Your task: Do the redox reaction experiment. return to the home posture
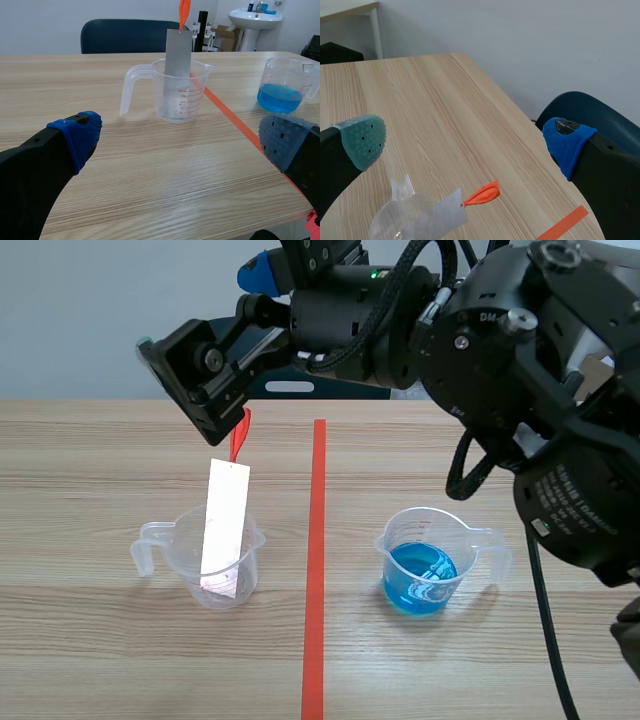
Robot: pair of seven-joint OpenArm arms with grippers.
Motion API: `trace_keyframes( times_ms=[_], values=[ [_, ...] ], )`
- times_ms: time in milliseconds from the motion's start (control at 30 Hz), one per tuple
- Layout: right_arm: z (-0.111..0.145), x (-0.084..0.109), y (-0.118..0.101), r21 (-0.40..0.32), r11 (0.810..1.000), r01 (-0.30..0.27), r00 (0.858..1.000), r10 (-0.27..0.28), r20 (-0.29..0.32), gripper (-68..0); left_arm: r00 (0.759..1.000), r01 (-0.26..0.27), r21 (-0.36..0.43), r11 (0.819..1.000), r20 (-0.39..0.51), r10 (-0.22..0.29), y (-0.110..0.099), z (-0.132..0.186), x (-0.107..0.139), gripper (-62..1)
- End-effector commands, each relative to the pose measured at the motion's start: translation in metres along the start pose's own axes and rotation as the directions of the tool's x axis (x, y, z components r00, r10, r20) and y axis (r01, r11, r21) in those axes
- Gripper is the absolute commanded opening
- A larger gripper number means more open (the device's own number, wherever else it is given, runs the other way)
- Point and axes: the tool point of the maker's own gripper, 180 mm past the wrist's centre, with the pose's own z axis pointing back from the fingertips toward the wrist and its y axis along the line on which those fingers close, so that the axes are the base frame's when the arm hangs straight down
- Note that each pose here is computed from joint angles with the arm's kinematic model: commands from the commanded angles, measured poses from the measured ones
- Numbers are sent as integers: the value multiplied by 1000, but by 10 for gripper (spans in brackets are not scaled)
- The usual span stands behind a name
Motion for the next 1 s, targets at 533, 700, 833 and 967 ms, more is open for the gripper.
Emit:
trace_keyframes(
  times_ms=[533,700,833,967],
  values=[
    [-1,9,-2,-1,1000,-4,999,4,36,4,999,13,3,1000,45,-13,5,-5,9,14],
    [8,8,-13,-26,999,-28,999,29,28,4,999,14,2,1000,45,-14,5,-5,10,14],
    [24,7,-26,-52,998,-47,998,50,45,4,999,22,-11,1000,43,-21,7,-5,10,14],
    [48,-6,-41,-92,994,-64,997,68,41,4,998,32,-28,999,51,-30,9,-7,13,14]
  ],
)
